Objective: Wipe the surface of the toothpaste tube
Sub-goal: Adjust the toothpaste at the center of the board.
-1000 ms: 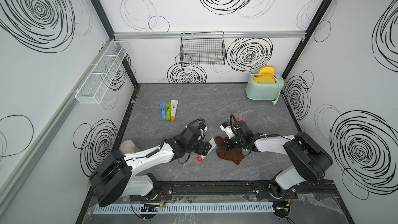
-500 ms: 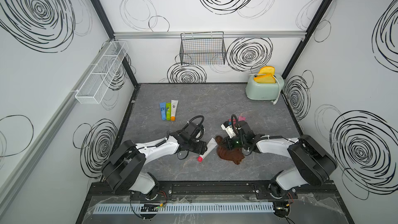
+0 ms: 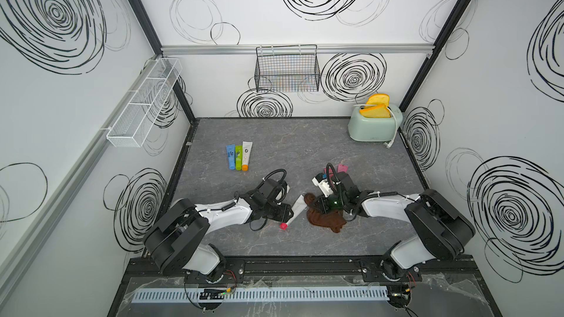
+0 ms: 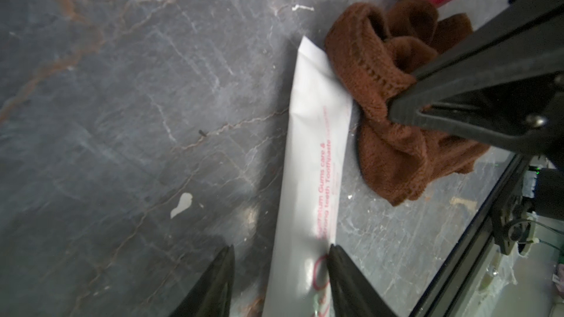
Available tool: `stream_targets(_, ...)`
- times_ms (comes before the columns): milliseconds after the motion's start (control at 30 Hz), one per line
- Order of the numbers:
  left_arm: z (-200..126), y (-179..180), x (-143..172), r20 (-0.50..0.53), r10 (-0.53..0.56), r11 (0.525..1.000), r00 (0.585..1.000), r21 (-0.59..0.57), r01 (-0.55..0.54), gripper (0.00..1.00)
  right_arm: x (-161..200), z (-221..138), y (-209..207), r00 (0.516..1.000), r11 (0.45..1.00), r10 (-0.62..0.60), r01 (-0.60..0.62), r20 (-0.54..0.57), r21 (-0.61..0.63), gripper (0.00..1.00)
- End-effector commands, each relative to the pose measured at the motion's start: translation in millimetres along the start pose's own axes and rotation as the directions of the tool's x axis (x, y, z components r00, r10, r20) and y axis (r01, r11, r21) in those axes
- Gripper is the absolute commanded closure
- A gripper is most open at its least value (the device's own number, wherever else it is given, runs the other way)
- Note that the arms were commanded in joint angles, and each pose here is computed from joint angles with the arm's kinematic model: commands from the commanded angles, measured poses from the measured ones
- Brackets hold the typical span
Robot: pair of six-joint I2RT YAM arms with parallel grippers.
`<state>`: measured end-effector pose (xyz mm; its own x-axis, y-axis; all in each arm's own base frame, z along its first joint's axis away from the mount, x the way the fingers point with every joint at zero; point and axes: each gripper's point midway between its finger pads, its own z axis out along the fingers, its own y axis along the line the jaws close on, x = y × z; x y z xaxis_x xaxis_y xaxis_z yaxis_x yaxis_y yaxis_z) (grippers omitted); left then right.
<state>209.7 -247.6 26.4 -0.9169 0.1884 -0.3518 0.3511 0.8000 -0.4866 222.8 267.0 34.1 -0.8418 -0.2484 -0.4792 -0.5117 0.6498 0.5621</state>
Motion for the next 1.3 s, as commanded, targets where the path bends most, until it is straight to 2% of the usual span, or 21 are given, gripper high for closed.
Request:
stream_targets(0, 1, 0, 3, 0.003, -0.016, 1.000, 1.000, 0.024, 0.016, 0.50, 0, 2, 2, 1.000, 1.000, -0.013, 0.013, -0.004, -0.009, 1.00)
stream_targets(100, 1, 0, 7, -0.005, -0.018, 0.999, 1.000, 0.034, 0.019, 0.56, 1, 2, 2, 1.000, 1.000, -0.013, 0.013, -0.006, -0.009, 1.00)
stream_targets(300, 4, -1, 12, -0.006, -0.022, 0.999, 1.000, 0.049, 0.022, 0.78, 1, 2, 3, 1.000, 1.000, -0.014, 0.014, -0.004, -0.009, 1.00)
stream_targets(500, -2, -1, 4, 0.025, -0.005, 1.000, 1.000, 0.011, 0.005, 0.95, -1, -1, 3, 1.000, 1.000, -0.018, 0.018, 0.005, -0.003, 1.00)
stream_targets(567, -10, 3, -6, 0.057, 0.014, 0.999, 0.998, -0.053, -0.011, 0.99, -3, -4, 3, 1.000, 1.000, -0.023, 0.023, 0.020, 0.005, 1.00)
stream_targets(633, -24, 11, -21, 0.106, 0.056, 0.985, 0.993, -0.165, -0.038, 1.00, -7, -9, 1, 0.999, 1.000, -0.023, 0.022, 0.046, 0.017, 1.00)
stream_targets(700, -44, 17, -40, 0.157, 0.125, 0.948, 0.980, -0.309, -0.071, 1.00, -10, -15, -1, 0.997, 1.000, -0.017, 0.015, 0.070, 0.024, 1.00)
stream_targets(767, -63, 22, -59, 0.202, 0.215, 0.882, 0.956, -0.461, -0.101, 1.00, -13, -21, -5, 0.995, 1.000, -0.002, -0.001, 0.095, 0.027, 1.00)
stream_targets(867, -76, 23, -77, 0.214, 0.329, 0.787, 0.920, -0.600, -0.142, 1.00, -17, -29, -10, 0.992, 1.000, 0.022, -0.025, 0.126, 0.017, 1.00)
stream_targets(1033, -62, 17, -82, 0.145, 0.459, 0.670, 0.876, -0.704, -0.235, 1.00, -20, -37, -17, 0.987, 0.998, 0.055, -0.057, 0.153, 0.004, 1.00)
stream_targets(1267, -20, 1, -62, 0.002, 0.558, 0.569, 0.830, -0.729, -0.380, 1.00, -21, -41, -26, 0.982, 0.996, 0.092, -0.091, 0.166, -0.014, 1.00)
